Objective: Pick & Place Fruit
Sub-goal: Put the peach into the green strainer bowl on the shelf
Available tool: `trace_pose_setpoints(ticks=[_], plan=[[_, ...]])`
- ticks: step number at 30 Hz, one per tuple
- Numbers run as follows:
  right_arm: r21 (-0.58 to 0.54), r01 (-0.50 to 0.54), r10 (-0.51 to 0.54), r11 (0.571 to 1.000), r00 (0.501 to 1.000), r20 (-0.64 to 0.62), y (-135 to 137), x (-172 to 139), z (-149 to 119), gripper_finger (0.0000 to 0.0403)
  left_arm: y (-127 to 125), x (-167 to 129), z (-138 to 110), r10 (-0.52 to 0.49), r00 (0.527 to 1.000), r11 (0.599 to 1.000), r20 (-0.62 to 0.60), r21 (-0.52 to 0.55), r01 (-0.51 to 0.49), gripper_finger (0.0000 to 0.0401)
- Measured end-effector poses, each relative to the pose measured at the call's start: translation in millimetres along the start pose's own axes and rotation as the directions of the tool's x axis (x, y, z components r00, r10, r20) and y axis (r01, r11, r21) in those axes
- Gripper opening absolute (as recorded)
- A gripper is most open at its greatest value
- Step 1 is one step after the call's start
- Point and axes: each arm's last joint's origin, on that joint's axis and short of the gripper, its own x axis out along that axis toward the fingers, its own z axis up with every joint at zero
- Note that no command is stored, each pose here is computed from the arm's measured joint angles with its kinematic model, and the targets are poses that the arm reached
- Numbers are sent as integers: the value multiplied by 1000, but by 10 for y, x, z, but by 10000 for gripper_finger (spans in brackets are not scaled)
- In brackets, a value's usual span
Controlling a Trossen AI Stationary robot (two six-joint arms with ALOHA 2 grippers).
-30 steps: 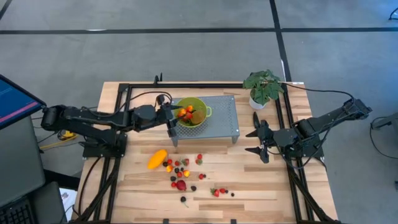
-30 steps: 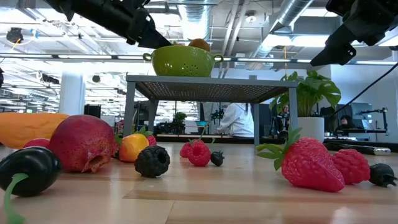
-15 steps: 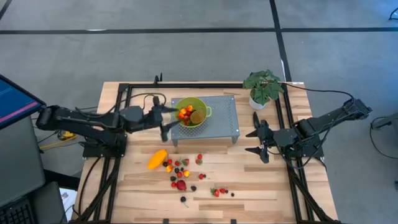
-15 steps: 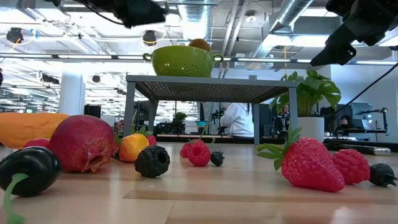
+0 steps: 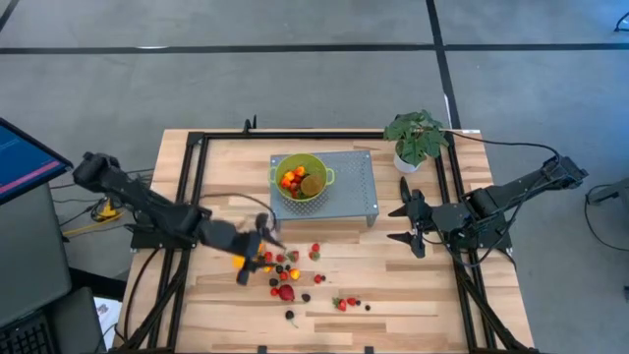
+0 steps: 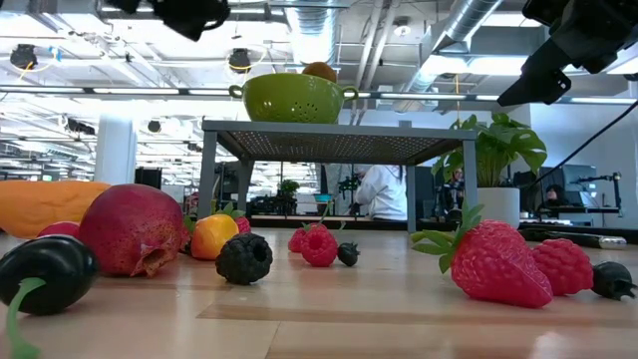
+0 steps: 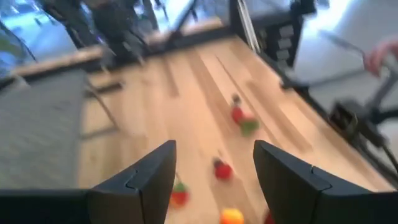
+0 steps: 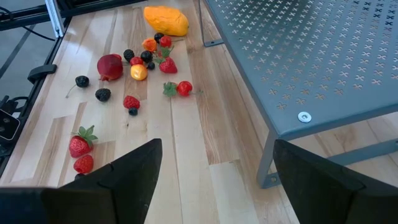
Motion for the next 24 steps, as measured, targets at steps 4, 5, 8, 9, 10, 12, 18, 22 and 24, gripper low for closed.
trace_pose_setpoints(ticks=[4,5,8,9,10,12,18,22,24], plan=[[0,0,0,1000,1000,0,0,0,0,301,-234,152,-139,-43,996,997,-83,52,48,210],[0,0,0,1000,1000,0,0,0,0,301,-280,191,-183,-53,993,996,-109,65,61,210],[0,0,0,1000,1000,0,0,0,0,301,-373,288,-308,-65,981,992,-182,94,84,210],[0,0,0,1000,1000,0,0,-1,0,301,-393,318,-352,-55,977,991,-208,105,79,210],[0,0,0,1000,1000,0,0,0,0,301,-410,343,-399,-42,970,990,-237,119,72,210],[0,0,0,1000,1000,0,0,-1,0,301,-428,383,-481,-14,958,988,-288,143,57,210],[0,0,0,1000,1000,0,0,0,0,301,-456,460,-657,9,919,987,-394,151,55,210],[0,0,0,1000,1000,0,0,-1,0,301,-453,449,-721,19,893,993,-449,109,34,210],[0,0,0,1000,1000,1,-1,-1,0,301,-446,428,-759,26,873,995,-486,98,25,210]])
